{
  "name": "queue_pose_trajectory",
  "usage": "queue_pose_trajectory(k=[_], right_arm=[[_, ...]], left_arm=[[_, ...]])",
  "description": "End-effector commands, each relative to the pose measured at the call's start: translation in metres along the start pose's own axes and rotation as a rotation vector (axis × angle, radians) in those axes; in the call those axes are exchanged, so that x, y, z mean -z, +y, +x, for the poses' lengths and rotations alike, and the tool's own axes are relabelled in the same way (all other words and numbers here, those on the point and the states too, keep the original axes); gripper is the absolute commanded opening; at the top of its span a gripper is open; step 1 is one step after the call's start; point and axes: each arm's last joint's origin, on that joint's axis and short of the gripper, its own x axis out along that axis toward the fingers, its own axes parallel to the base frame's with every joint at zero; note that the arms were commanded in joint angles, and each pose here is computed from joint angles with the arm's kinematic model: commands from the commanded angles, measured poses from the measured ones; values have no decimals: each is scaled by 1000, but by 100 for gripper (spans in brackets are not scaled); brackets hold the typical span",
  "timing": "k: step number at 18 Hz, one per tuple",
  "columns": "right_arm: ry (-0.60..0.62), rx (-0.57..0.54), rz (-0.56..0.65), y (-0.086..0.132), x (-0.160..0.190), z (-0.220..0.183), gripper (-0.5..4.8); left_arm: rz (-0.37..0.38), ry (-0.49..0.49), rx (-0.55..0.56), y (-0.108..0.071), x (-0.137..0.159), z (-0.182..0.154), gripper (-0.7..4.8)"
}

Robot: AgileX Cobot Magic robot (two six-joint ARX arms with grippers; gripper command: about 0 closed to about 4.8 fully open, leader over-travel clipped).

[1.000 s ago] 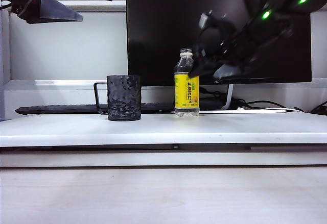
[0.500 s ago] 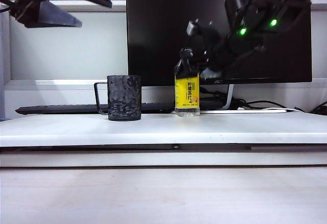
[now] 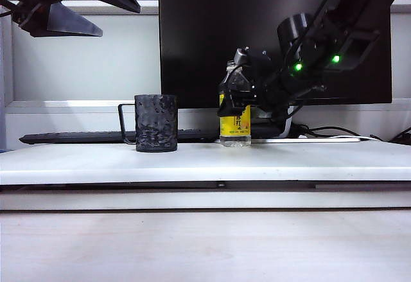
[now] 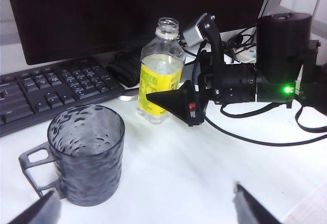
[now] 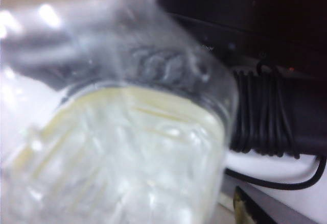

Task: Carefully pick up the bottle and pour some water from the bottle into the cup.

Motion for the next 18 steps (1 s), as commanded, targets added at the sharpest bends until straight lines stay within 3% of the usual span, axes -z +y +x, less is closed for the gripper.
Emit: queue_pose_trajectory(k=[1,7,10,11,13,18], right_arm=[[-71,31,-16,4,-11,0,479],[-71,52,-16,5,-11,1,479],[-65,52,-14,5,-10,1,451],[-63,52,-14,5,-10,1,403],[-61,28,-14,5,-10,1,182],[-63,21,-14,6,-11,0,169]], left_arm=[[0,10,-5,0,0,-1,479],[-6,32,-6,0,3,-1,479],[-7,32,-6,0,3,-1,479],[-7,32,-6,0,3,-1,479],[-7,32,-6,0,3,-1,479],[-7,32,-6,0,3,-1,479]])
